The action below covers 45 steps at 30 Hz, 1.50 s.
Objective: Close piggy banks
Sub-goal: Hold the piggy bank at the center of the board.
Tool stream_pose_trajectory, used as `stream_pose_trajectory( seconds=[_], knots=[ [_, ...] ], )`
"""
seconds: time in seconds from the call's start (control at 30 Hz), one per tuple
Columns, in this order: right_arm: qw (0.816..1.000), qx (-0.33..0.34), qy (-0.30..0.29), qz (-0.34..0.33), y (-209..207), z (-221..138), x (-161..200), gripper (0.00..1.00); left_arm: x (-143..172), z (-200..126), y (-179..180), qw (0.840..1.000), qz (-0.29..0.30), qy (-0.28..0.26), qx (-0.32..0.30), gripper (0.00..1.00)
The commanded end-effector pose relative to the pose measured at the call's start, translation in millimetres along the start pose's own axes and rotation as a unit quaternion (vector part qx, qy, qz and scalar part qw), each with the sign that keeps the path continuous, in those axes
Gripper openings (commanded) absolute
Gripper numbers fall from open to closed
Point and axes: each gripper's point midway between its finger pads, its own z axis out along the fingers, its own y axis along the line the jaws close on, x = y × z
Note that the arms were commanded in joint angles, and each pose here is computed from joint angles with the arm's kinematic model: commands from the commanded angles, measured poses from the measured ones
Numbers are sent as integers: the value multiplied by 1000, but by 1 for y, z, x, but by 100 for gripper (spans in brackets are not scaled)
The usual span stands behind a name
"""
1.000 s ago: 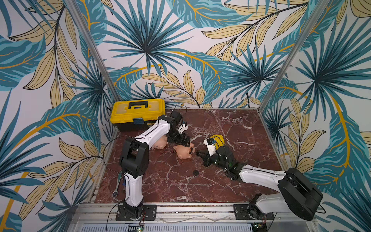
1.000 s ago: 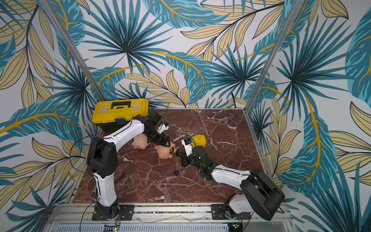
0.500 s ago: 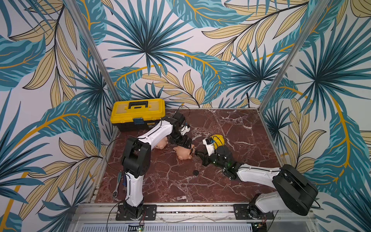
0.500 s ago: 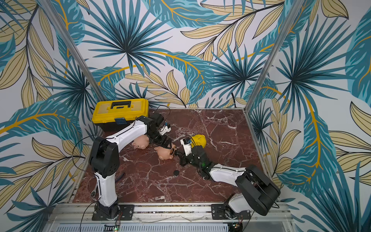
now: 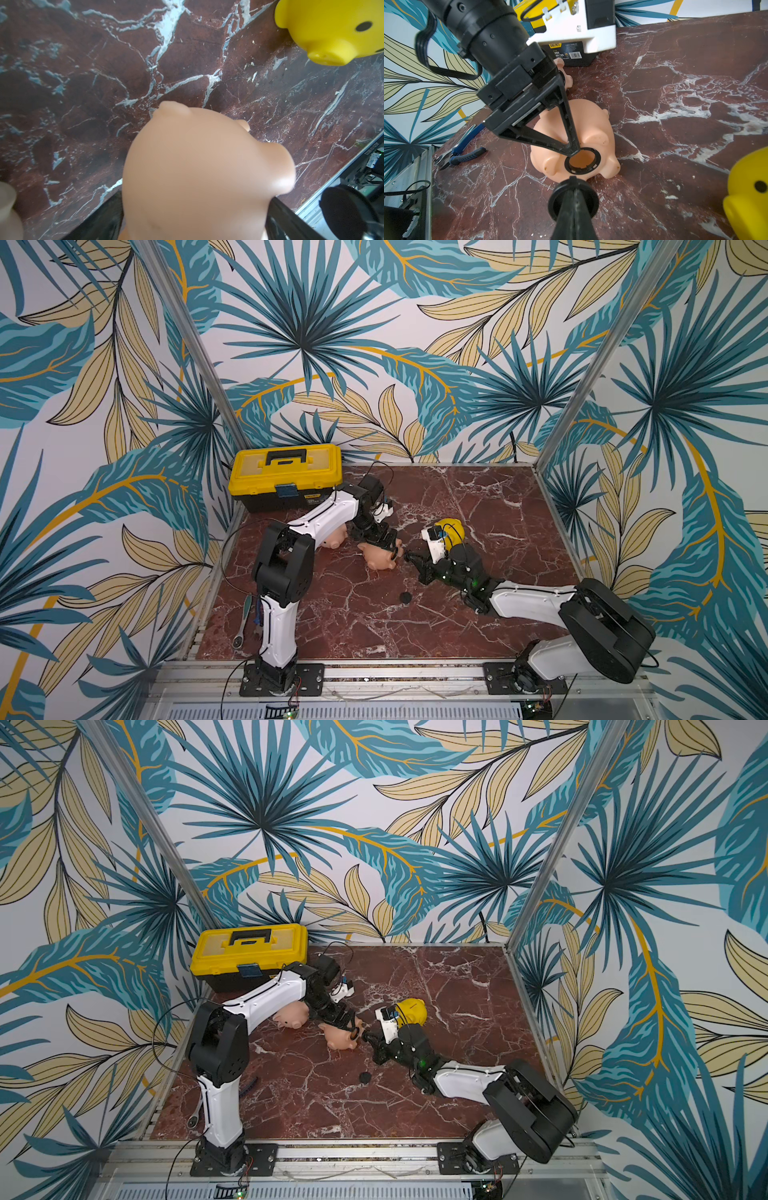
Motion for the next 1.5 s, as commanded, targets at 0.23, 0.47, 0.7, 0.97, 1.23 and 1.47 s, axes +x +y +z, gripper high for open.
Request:
stream_pose_trajectory(
  seconds=[0.23,0.47,0.7,0.97,1.23,1.47],
  knots=[
    [1000,6,-4,-22,-8,3,10,0,24,13,-9,998,-24,38,39,90],
    [1000,-5,-8,-29,-9,13,20,0,28,18,-7,998,-29,46,40,88],
    [999,-19,-23,-36,-8,21,22,0,29,20,-7,997,-33,49,43,88],
    [997,-27,-55,-51,-9,26,21,0,30,21,-9,996,-39,52,56,88],
    [995,-33,-67,-69,-9,30,22,0,30,21,-9,996,-43,53,65,88],
    [994,-38,-68,-76,-8,35,23,0,30,21,-9,995,-46,54,67,88]
  ],
)
